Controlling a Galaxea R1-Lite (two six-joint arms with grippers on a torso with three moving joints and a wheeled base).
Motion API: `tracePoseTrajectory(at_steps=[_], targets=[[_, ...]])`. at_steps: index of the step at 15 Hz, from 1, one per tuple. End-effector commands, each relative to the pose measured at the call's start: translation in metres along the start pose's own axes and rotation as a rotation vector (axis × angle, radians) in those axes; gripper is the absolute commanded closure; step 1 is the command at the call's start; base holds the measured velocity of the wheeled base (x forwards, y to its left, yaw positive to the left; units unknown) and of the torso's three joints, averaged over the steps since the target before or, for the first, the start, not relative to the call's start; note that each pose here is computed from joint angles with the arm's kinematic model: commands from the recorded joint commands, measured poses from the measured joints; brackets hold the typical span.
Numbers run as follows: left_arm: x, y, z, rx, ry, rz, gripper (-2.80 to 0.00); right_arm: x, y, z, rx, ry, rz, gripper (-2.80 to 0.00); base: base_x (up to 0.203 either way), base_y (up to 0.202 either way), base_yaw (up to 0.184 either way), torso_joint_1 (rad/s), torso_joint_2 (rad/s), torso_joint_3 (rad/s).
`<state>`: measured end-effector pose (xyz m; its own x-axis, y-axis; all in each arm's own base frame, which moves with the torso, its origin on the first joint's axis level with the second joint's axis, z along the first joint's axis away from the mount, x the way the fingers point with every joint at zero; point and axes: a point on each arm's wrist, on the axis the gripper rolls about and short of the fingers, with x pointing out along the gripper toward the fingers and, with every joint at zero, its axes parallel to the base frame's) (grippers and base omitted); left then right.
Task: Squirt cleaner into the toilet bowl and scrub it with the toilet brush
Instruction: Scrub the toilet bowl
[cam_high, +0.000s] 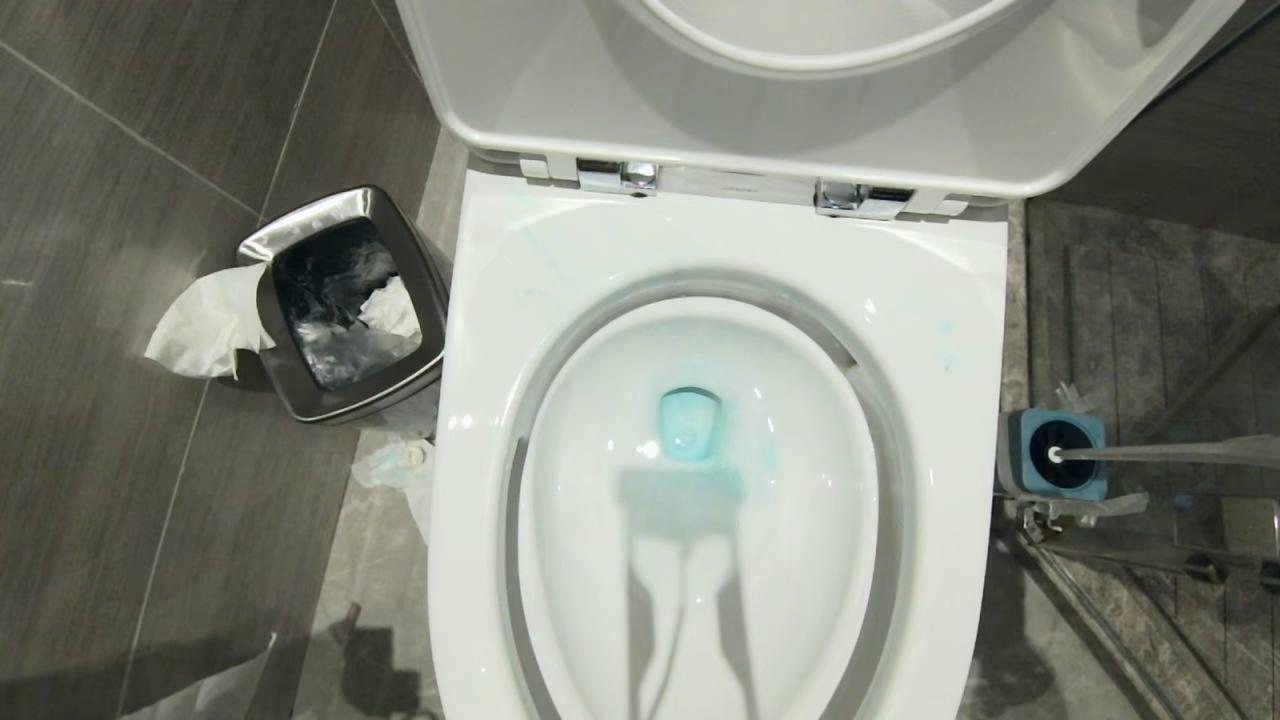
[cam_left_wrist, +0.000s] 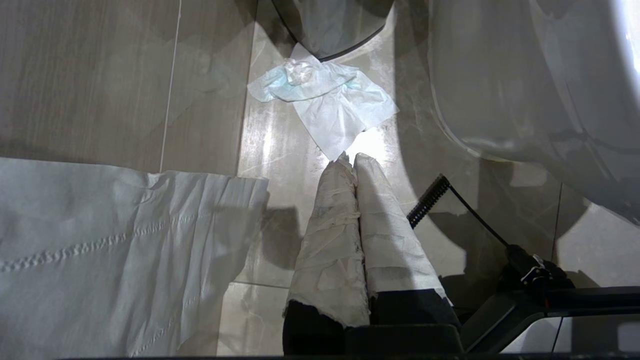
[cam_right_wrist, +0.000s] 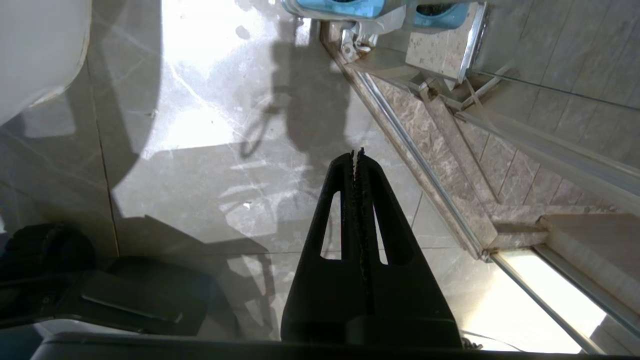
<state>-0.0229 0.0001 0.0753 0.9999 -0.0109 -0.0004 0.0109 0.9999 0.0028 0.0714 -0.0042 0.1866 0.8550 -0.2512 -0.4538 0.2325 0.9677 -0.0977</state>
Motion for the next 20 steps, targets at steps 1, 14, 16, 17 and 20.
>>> tracePoseTrajectory(at_steps=[1,14,16,17,20], targets=[[0.000,0.000,0.000,0.000,0.001,0.000,0.00,0.000,0.000,0.001,0.004,-0.010,-0.002,0.00,0.000,0.000,0.000,0.000,0.00,0.000],[0.000,0.000,0.000,0.000,0.001,0.000,0.00,0.006,0.001,0.001,0.015,-0.042,-0.016,0.00,0.000,0.000,0.000,0.000,0.00,0.000],[0.000,0.000,0.000,0.000,0.001,0.000,0.00,0.006,0.001,0.001,0.015,-0.044,-0.016,0.00,0.000,0.000,0.000,0.000,0.00,0.000],[0.000,0.000,0.000,0.000,0.001,0.000,0.00,0.006,0.001,0.000,0.014,-0.042,-0.015,0.00,0.000,0.000,0.000,0.000,0.00,0.000],[0.000,0.000,0.000,0.000,0.001,0.000,0.00,0.011,0.002,-0.008,0.019,-0.060,-0.025,0.00,0.000,0.000,0.000,0.000,0.00,0.000]])
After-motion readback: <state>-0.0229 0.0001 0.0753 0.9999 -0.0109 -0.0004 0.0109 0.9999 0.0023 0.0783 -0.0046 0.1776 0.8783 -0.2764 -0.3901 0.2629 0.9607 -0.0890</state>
